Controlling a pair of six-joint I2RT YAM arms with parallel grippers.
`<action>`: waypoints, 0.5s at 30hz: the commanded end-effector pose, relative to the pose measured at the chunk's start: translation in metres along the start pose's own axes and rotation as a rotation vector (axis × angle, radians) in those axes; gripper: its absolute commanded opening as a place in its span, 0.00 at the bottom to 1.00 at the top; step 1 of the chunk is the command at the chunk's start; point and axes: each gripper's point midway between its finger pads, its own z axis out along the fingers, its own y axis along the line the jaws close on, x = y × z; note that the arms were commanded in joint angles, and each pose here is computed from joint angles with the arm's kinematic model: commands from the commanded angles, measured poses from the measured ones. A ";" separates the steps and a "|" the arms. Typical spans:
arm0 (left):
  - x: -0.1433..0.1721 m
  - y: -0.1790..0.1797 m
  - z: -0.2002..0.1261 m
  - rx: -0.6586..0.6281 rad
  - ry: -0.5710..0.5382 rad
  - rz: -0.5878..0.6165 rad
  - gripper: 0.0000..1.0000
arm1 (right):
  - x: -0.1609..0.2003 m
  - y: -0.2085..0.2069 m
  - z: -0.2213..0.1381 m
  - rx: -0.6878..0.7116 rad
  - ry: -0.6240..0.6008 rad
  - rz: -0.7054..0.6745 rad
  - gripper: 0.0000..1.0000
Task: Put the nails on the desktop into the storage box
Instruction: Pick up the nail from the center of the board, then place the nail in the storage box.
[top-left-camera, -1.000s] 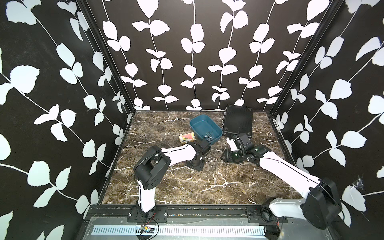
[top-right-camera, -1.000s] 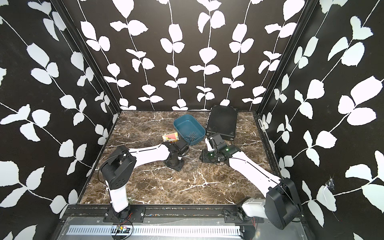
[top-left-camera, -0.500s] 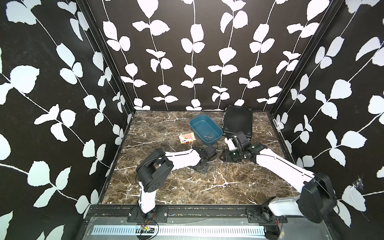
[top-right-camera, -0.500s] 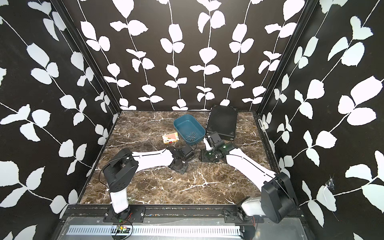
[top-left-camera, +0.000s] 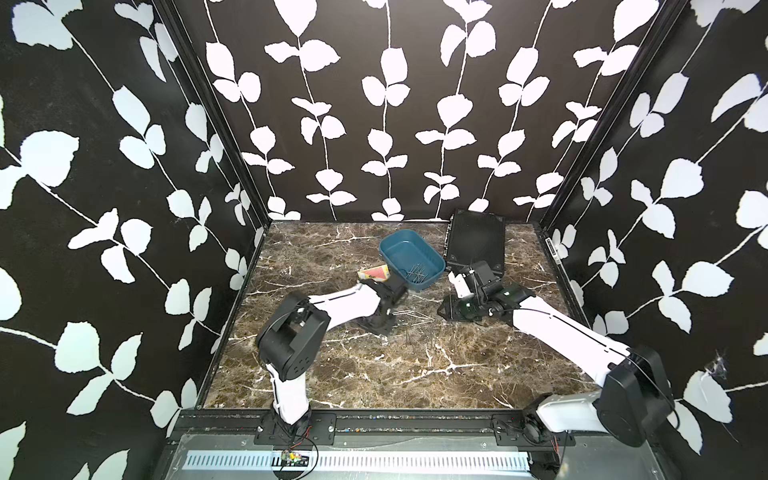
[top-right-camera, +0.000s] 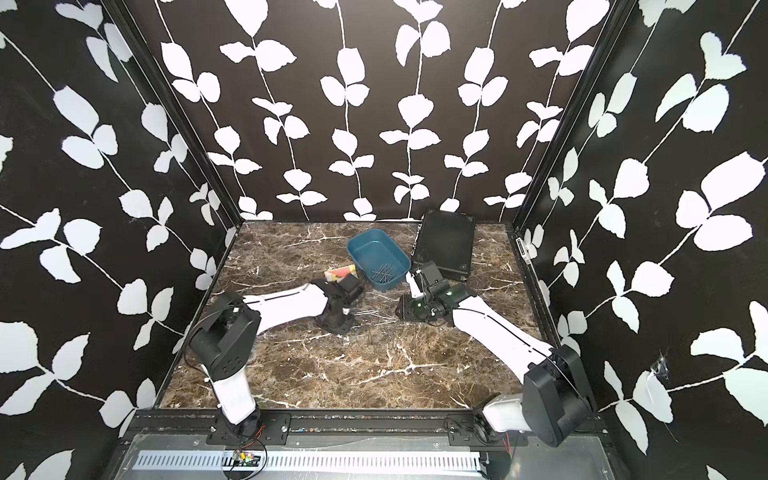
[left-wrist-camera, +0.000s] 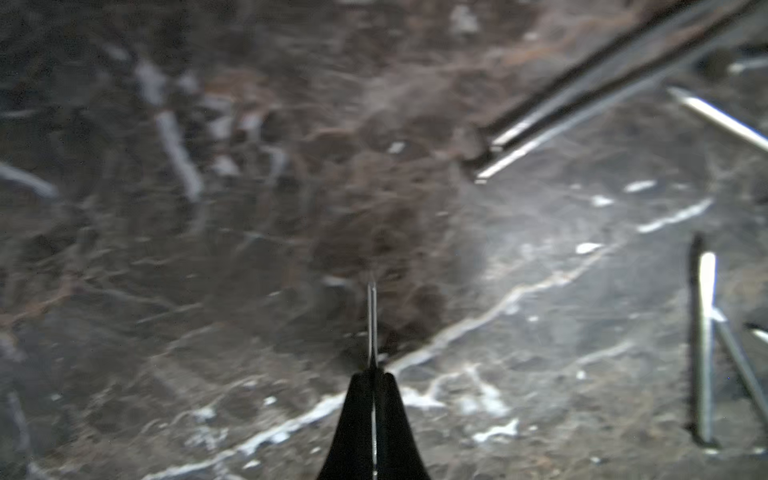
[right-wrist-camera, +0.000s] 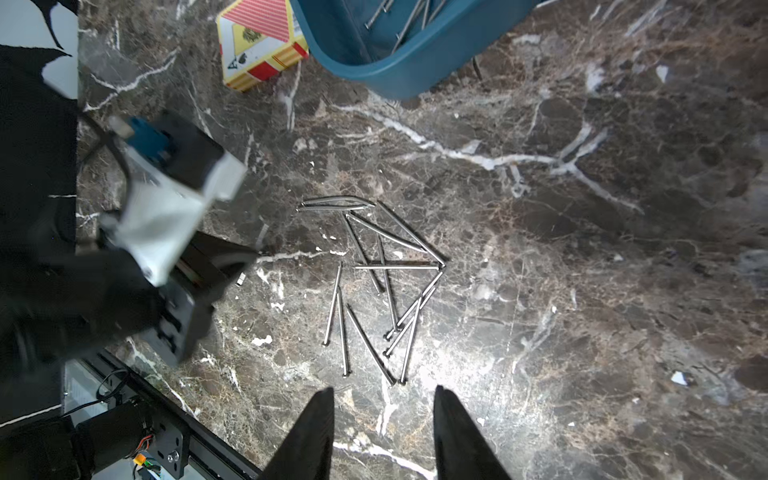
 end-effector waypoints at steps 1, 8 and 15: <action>-0.038 0.010 -0.067 0.046 -0.151 0.040 0.00 | -0.007 0.004 -0.009 -0.011 -0.058 -0.013 0.42; -0.123 -0.017 -0.121 0.151 -0.335 0.128 0.00 | -0.008 0.002 -0.014 -0.002 -0.077 -0.017 0.42; -0.201 -0.054 -0.113 0.241 -0.413 0.221 0.00 | -0.006 -0.004 -0.027 0.025 -0.087 -0.021 0.42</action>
